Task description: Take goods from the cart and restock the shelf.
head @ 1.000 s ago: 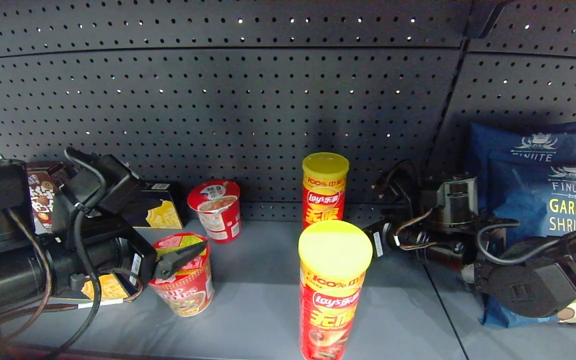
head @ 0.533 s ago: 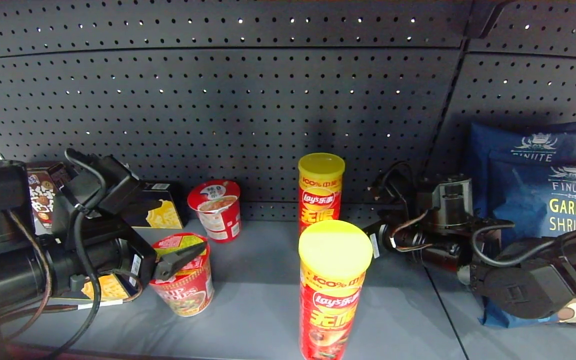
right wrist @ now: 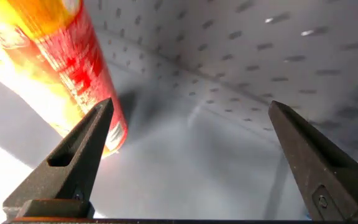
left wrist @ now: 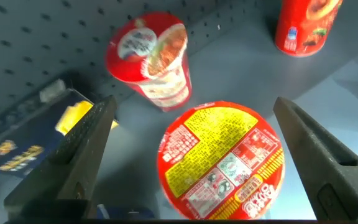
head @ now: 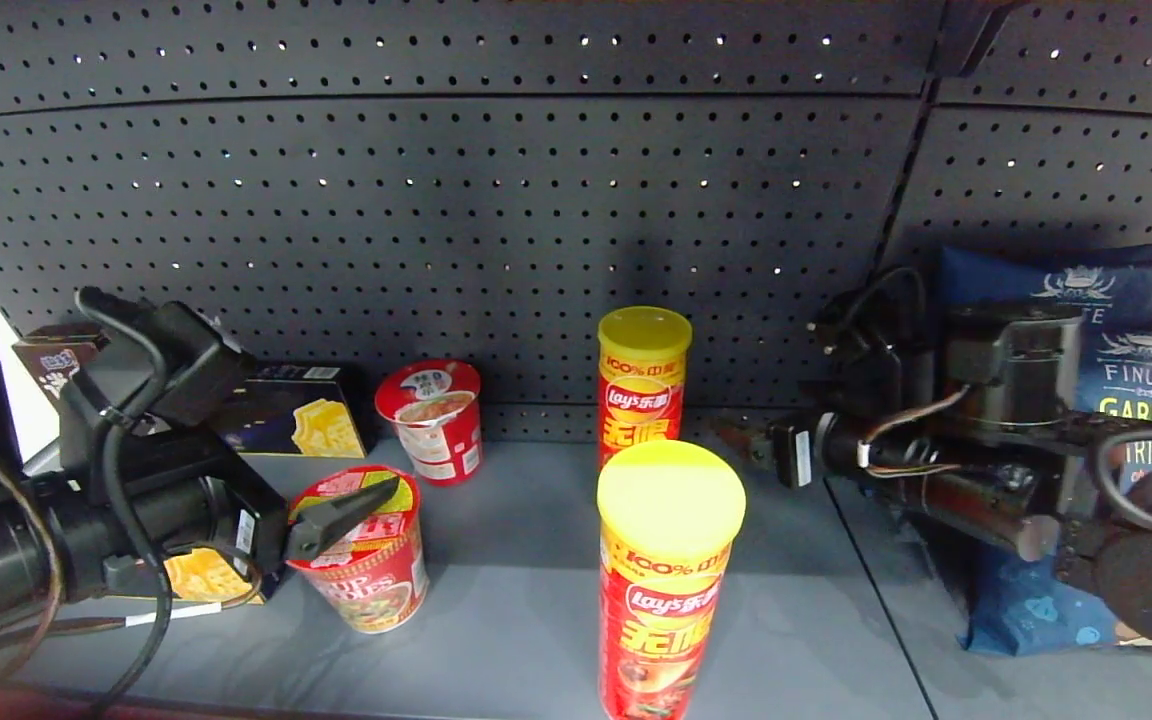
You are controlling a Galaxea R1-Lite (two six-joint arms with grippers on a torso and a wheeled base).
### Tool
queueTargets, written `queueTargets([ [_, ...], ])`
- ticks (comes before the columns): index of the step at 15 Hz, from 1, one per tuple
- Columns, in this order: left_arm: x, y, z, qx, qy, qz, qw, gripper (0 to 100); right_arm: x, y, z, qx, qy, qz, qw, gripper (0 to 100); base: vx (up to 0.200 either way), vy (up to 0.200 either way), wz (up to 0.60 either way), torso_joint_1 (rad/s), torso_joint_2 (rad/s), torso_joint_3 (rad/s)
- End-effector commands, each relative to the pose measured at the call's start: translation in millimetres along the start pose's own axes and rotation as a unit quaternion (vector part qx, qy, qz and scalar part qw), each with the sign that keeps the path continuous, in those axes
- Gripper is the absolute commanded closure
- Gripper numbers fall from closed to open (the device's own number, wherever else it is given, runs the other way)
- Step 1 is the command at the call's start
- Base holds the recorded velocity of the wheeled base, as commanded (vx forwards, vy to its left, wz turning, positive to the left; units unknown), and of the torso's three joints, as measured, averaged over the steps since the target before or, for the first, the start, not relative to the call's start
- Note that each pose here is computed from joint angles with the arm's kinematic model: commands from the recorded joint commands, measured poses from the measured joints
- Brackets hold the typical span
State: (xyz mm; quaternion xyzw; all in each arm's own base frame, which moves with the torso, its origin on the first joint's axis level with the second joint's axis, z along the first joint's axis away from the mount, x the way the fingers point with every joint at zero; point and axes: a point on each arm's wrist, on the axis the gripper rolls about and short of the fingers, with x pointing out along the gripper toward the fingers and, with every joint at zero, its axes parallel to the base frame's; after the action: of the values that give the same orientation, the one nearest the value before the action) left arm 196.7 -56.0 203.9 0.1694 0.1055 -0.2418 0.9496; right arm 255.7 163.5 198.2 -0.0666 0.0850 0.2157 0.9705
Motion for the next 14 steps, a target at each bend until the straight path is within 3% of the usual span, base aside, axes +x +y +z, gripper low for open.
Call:
queueTargets([
  [1, -15, 1.3, 6.9, 0.003, -0.023, 0.014, 0.9996, 0, -45, -12, 14, 0.006, -0.040, -0.013, 0.999, 0, 0.000, 0.000, 0.00, 0.000, 0.00, 0.000],
  [4, -43, 6.2, 5.7, 0.002, -0.042, 0.054, 0.9976, 0, -94, -28, 8, 0.012, -0.061, -0.033, 0.997, 0, 0.000, 0.000, 0.00, 0.000, 0.00, 0.000],
  [6, -65, 5.0, -6.6, -0.003, -0.044, 0.088, 0.9952, 0, -124, -38, -6, 0.017, -0.066, -0.055, 0.996, 0, 0.000, 0.000, 0.00, 0.000, 0.00, 0.000],
  [10, -106, -10.4, -38.3, -0.019, -0.029, 0.140, 0.9896, 0, -165, -56, -30, 0.031, -0.074, -0.105, 0.991, 0, 0.000, 0.000, 0.00, 0.000, 0.00, 0.000],
  [12, -122, -21.0, -53.5, -0.040, -0.029, 0.185, 0.9816, 0, -181, -63, -37, 0.036, -0.084, -0.145, 0.985, 0, 0.000, 0.000, 0.00, 0.000, 0.00, 0.000],
  [14, -134, -32.9, -69.2, -0.047, -0.031, 0.215, 0.9749, 0, -193, -71, -41, 0.051, -0.094, -0.191, 0.976, 0, 0.000, 0.000, 0.00, 0.000, 0.00, 0.000],
])
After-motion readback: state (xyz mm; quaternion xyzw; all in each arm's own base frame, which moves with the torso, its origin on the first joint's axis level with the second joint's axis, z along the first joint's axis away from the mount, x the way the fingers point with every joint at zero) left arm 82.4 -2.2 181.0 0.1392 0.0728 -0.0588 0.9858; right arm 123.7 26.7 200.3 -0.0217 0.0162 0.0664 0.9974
